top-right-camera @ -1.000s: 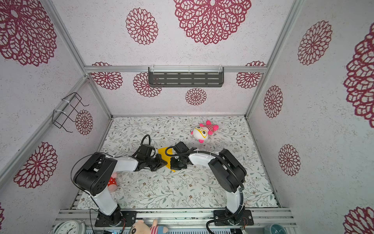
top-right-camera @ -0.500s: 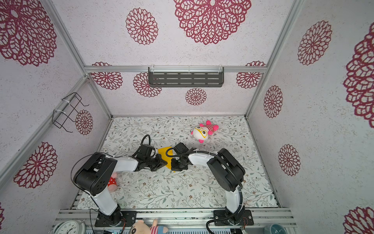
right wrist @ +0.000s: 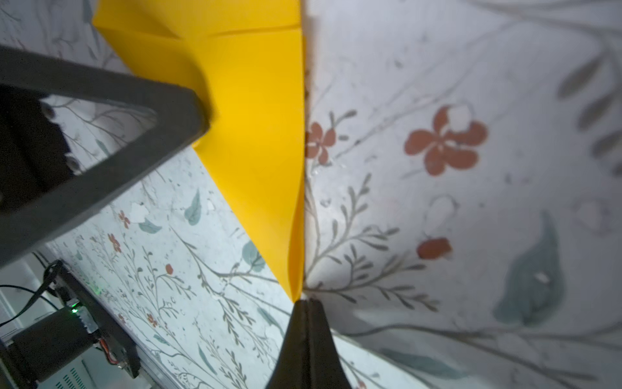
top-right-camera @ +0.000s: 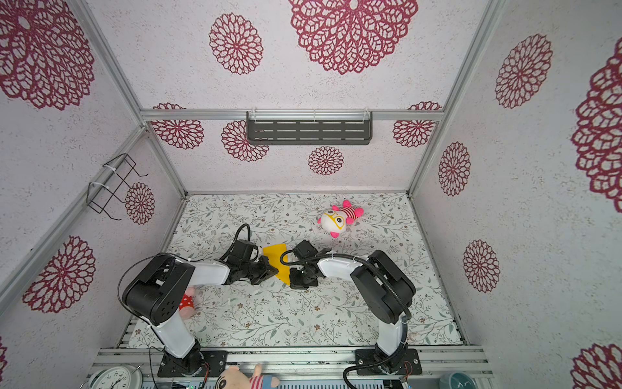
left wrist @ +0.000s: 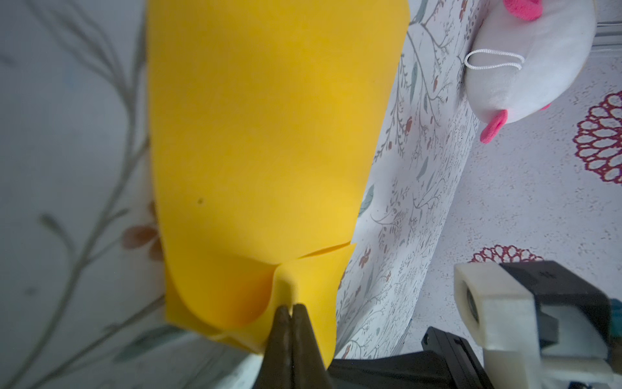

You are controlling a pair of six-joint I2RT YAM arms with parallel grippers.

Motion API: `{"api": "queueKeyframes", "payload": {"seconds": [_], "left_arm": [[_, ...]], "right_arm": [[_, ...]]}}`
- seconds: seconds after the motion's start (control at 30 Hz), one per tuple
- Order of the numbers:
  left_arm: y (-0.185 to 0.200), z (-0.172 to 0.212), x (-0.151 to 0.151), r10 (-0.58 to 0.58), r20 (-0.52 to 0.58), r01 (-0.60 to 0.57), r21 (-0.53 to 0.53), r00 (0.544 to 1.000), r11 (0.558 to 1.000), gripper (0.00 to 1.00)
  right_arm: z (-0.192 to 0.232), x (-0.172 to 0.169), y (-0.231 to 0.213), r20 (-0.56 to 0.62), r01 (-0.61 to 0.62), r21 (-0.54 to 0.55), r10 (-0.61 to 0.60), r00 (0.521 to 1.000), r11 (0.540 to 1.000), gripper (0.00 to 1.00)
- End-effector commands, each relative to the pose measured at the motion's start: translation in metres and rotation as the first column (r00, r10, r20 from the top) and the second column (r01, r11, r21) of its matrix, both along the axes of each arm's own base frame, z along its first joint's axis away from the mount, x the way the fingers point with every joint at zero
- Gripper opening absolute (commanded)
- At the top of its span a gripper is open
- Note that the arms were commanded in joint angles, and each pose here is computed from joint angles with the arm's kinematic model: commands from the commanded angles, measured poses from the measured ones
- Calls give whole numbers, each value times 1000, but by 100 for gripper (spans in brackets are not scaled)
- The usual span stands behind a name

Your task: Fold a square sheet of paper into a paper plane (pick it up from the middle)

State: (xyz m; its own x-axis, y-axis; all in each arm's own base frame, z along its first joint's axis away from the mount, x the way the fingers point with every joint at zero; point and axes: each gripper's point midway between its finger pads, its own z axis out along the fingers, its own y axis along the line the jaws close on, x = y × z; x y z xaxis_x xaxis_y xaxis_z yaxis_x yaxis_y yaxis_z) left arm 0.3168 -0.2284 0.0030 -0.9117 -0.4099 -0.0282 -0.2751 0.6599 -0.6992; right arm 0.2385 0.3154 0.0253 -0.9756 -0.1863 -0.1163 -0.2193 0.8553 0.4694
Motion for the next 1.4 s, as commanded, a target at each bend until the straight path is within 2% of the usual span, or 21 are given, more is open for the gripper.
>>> {"api": "queueKeyframes", "payload": {"seconds": [0.0,0.1,0.2,0.57,0.8,1.0,1.2,1.37], "left_arm": [[47,-65,-48,81,-218,-27,241,973,970,0],[44,-61,-44,71,-211,-21,229,975,973,0],[41,-57,-40,56,-203,-9,227,978,974,0],[31,-46,-34,9,-175,24,187,985,982,0],[12,-6,-8,-75,-53,82,124,996,989,5],[19,14,0,-91,7,89,185,996,979,10],[30,5,-3,-85,-24,88,256,996,963,10],[33,0,-6,-82,-38,90,271,996,959,9]], "right_arm": [[30,11,4,96,-21,40,17,995,999,7],[44,22,24,125,-33,129,17,992,991,8],[39,27,36,107,-32,160,15,994,987,8],[6,30,26,45,13,43,-15,999,999,9],[-9,23,17,10,16,-1,-16,1000,1000,9],[-15,21,14,-4,19,-17,-19,1000,1000,9],[-19,20,13,-11,16,-31,-16,1000,999,10],[-21,20,11,-13,20,-47,-21,1000,999,9]]}}
